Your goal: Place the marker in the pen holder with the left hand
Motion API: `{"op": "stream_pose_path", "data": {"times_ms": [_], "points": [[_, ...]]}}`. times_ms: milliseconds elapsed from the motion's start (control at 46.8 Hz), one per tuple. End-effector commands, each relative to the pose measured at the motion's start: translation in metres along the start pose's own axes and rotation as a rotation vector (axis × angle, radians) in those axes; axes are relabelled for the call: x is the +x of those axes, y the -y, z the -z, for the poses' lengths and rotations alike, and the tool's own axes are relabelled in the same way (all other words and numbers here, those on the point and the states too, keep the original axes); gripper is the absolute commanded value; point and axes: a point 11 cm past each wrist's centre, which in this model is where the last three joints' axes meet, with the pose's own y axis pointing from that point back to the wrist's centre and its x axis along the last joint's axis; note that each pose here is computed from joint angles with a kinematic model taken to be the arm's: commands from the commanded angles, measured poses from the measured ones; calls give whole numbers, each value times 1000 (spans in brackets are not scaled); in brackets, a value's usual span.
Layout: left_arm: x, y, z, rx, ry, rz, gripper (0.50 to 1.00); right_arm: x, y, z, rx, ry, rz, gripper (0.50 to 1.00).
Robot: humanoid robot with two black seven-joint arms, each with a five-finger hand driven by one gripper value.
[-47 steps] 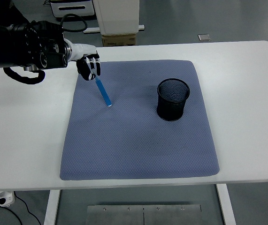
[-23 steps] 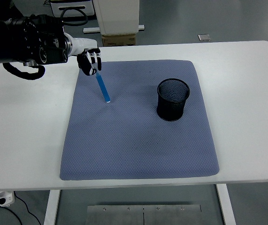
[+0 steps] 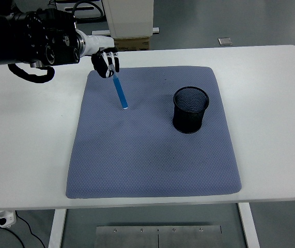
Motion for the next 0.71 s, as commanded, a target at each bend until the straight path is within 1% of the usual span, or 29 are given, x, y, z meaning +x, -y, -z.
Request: {"op": "stream_pose_path", "data": {"times_ms": [0, 684], "points": [[1, -1, -4, -10, -4, -3, 500, 0, 0, 0, 0, 0, 0, 1000], [26, -14, -34, -87, -26, -56, 500, 0, 0, 0, 0, -1, 0, 1000]]}}
